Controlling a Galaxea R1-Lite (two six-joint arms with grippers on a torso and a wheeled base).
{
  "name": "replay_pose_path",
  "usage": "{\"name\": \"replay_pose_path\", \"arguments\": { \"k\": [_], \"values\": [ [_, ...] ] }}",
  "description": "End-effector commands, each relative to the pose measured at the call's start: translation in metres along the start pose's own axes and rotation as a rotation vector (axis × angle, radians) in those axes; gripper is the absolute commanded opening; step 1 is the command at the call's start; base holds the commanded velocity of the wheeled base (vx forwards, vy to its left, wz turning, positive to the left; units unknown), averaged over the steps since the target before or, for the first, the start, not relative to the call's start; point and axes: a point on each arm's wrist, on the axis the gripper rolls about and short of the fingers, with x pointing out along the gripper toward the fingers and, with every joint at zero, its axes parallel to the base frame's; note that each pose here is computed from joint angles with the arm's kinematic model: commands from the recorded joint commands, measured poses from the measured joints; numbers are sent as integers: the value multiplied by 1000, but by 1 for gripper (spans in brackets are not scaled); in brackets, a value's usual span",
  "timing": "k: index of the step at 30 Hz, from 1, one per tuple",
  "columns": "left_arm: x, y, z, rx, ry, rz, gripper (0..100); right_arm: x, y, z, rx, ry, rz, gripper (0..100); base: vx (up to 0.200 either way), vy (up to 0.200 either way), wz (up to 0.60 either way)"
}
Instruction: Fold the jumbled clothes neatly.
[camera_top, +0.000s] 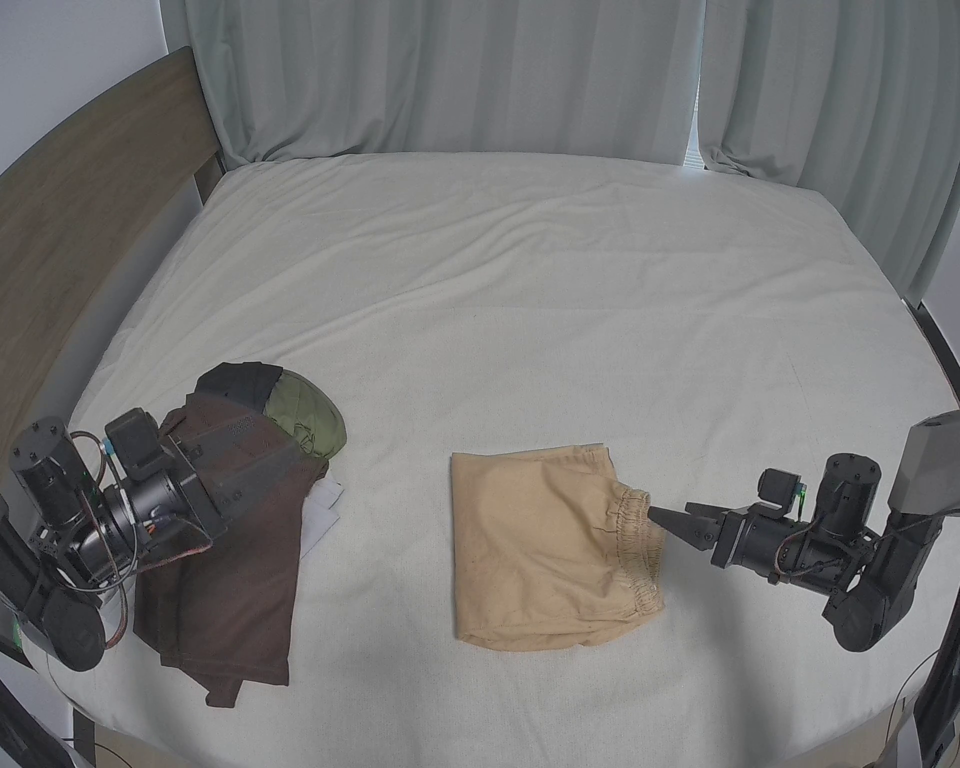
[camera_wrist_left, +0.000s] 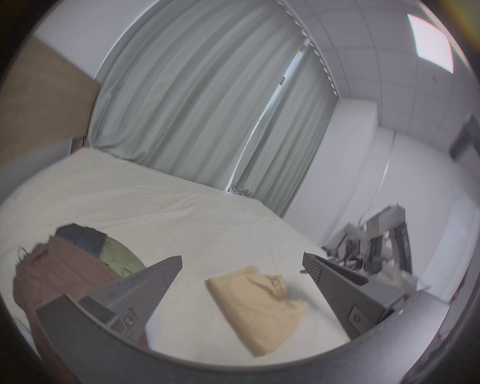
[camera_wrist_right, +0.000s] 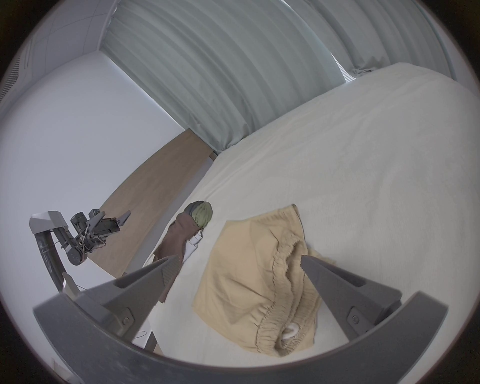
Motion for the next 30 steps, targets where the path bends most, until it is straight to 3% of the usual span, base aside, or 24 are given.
{"name": "replay_pose_path", "arguments": {
  "k": [1,9,15,23,30],
  "values": [
    [-13,5,-27,63,100,57,100,6,-21,-35,64,128,-63,100,0,0,0],
    [-11,9,-42,70,151,108,100,13,-37,-63,118,219,-101,100,0,0,0],
    [-16,7,-46,144,179,101,100,16,-47,-77,147,260,-123,100,0,0,0],
    [-15,6,-49,207,193,72,100,22,-49,-82,148,269,-116,100,0,0,0],
    [-14,7,-52,198,203,67,100,33,-54,-91,155,277,-131,100,0,0,0]
  ]
}}
